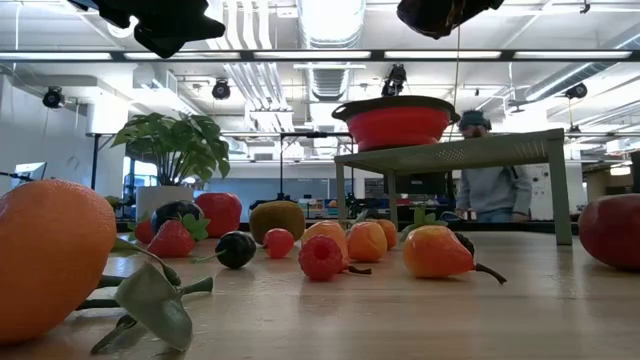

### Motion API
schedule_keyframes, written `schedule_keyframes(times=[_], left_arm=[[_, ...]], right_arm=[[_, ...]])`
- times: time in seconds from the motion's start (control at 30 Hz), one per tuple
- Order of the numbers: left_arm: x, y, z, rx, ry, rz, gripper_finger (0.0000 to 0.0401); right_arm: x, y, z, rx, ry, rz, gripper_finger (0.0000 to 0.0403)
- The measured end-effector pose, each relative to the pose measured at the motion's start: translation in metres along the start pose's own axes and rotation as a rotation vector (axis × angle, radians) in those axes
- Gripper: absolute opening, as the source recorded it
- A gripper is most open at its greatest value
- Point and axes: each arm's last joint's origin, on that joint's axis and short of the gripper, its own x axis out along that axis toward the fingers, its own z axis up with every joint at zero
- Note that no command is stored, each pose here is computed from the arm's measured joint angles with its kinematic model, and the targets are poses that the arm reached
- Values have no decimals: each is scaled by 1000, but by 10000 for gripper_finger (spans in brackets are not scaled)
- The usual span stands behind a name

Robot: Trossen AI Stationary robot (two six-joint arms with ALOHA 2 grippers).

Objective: Pick & Place Fruit
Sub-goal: Put the dark red apple into the red gray colander on the shelf

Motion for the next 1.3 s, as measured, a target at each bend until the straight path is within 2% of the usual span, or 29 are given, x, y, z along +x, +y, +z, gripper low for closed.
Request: schedule_keyframes(times=[0.13, 0.4, 0.67, 0.9, 1.17, 1.3], left_arm=[[0, 0, 0, 0, 0, 0, 197], [0, 0, 0, 0, 0, 0, 197], [0, 0, 0, 0, 0, 0, 197], [0, 0, 0, 0, 0, 0, 197], [0, 0, 0, 0, 0, 0, 197], [0, 0, 0, 0, 0, 0, 197]], right_arm=[[0, 0, 0, 0, 0, 0, 299], [0, 0, 0, -7, 0, 0, 277], [0, 0, 0, -7, 0, 0, 298], [1, -1, 0, -4, 0, -3, 277], [14, -14, 8, 35, 18, -52, 297], [23, -24, 14, 57, 37, -56, 292]])
